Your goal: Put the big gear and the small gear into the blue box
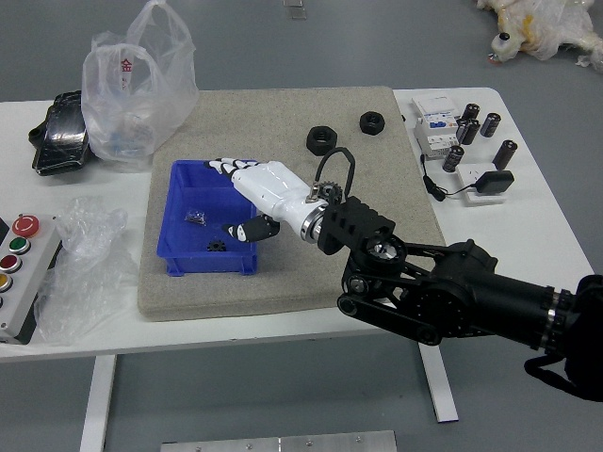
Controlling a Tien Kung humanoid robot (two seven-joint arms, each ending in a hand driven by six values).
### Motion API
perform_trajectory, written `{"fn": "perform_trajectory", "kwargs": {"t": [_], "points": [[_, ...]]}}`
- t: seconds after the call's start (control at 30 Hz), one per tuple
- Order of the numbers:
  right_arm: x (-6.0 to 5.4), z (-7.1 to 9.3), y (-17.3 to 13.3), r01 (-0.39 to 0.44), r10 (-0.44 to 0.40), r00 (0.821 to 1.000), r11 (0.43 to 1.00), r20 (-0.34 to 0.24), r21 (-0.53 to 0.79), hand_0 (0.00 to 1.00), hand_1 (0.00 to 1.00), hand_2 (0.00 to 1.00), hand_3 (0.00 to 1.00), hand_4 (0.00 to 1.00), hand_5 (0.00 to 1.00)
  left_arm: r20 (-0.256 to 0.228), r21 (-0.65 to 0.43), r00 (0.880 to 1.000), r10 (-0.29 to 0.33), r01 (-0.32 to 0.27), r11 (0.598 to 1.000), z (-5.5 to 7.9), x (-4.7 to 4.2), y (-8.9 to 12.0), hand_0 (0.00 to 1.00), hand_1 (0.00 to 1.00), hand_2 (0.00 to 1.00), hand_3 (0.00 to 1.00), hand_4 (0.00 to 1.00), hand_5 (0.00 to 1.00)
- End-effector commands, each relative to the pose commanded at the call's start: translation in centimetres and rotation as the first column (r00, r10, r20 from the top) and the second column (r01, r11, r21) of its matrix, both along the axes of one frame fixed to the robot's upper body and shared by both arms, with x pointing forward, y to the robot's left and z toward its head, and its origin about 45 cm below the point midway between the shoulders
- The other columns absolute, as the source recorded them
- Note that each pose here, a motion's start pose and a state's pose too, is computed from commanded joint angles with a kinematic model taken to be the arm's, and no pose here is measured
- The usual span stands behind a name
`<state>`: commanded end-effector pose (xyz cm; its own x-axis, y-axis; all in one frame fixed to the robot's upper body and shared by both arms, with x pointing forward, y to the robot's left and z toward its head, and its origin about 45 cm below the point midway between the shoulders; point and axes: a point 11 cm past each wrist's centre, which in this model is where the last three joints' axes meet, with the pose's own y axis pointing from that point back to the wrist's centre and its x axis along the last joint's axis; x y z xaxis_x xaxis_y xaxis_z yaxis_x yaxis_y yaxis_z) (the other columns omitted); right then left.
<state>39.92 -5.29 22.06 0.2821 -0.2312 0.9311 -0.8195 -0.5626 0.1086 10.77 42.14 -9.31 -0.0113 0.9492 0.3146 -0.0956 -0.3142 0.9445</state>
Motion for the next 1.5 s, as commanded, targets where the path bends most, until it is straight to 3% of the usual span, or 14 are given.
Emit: {"fn": "perform_trajectory", "kwargs": {"t": [0.13,0.3,0.33,0.37,0.53,0.57,0.73,0.77,0.93,0.97,1.13,1.17,1.5], "points": [[2.5,0.0,-3.6,0.127,-0.127,0.992,0.992,-0.007,0.001,0.443,0.784,0.881,0.895,0.763,0.24,-0.002,0.0,1.0,0.001,-0.001,1.0,0.0,-0.1,0.0,0.625,0.467,0.509,0.635,0.632,0.284],[4.2,-1.5,-6.7,0.215,-0.218,0.976,0.974,-0.03,-0.074,0.445,0.796,0.884,0.906,0.776,0.243,-0.002,0.0,1.0,0.0,0.0,1.0,0.0,-0.1,0.0,0.625,0.467,0.508,0.635,0.632,0.284],[4.3,-2.0,-7.2,0.226,-0.23,0.972,0.969,-0.037,-0.097,0.445,0.796,0.884,0.906,0.776,0.243,-0.001,0.0,1.0,-0.001,0.001,1.0,0.0,-0.04,0.0,0.625,0.467,0.508,0.635,0.632,0.284],[4.5,-2.5,-7.7,0.235,-0.242,0.969,0.964,-0.045,-0.121,0.461,0.795,0.891,0.909,0.937,0.412,0.001,0.0,1.0,-0.002,0.002,1.0,0.0,0.02,0.0,0.625,0.467,0.508,0.635,0.632,0.285],[4.9,-4.5,-9.2,0.251,-0.274,0.958,0.941,-0.077,-0.225,0.461,0.795,0.891,0.909,0.937,0.412,0.002,0.0,1.0,-0.005,0.005,1.0,0.0,0.16,0.0,0.625,0.467,0.508,0.635,0.632,0.285],[4.9,-4.9,-9.4,0.253,-0.279,0.957,0.938,-0.084,-0.238,0.469,0.799,0.892,0.912,0.992,0.485,0.002,-0.001,1.0,-0.005,0.005,1.0,0.0,0.17,0.0,0.625,0.467,0.508,0.635,0.632,0.285],[5.1,-6.5,-10.6,0.268,-0.311,0.943,0.922,-0.12,-0.281,0.469,0.799,0.892,0.912,0.992,0.485,0.001,0.001,1.0,-0.007,0.007,1.0,0.1,0.19,0.0,0.625,0.467,0.508,0.635,0.632,0.285],[5.0,-6.8,-10.8,0.272,-0.317,0.94,0.92,-0.127,-0.283,0.459,0.729,0.754,0.854,0.815,0.302,0.001,0.001,1.0,-0.007,0.007,1.0,0.1,0.18,0.1,0.624,0.467,0.508,0.635,0.632,0.285],[4.6,-7.8,-10.7,0.275,-0.323,0.933,0.924,-0.157,-0.268,0.459,0.729,0.754,0.854,0.815,0.302,-0.001,0.002,1.0,-0.007,0.007,1.0,0.1,0.13,0.1,0.624,0.467,0.508,0.635,0.632,0.285],[4.6,-8.0,-10.6,0.273,-0.322,0.933,0.925,-0.162,-0.263,0.385,0.575,0.486,0.582,0.376,0.002,-0.001,0.001,1.0,-0.008,0.008,1.0,0.1,0.14,0.1,0.624,0.467,0.508,0.635,0.632,0.284],[4.3,-8.5,-10.4,0.279,-0.321,0.931,0.932,-0.172,-0.232,0.385,0.575,0.486,0.582,0.376,0.002,0.003,-0.002,1.0,-0.011,0.011,1.0,0.0,0.31,-0.1,0.624,0.467,0.508,0.635,0.632,0.284],[4.3,-8.5,-10.5,0.282,-0.323,0.931,0.933,-0.172,-0.226,0.351,0.536,0.386,0.492,0.292,0.002,0.003,-0.002,1.0,-0.011,0.011,1.0,0.0,0.33,-0.1,0.624,0.467,0.508,0.635,0.632,0.285],[4.7,-7.3,-10.7,0.303,-0.323,0.937,0.941,-0.134,-0.149,0.344,0.521,0.373,0.477,0.284,0.002,0.001,-0.003,1.0,-0.011,0.011,1.0,0.0,0.19,-0.1,0.624,0.467,0.509,0.635,0.632,0.285]]}}
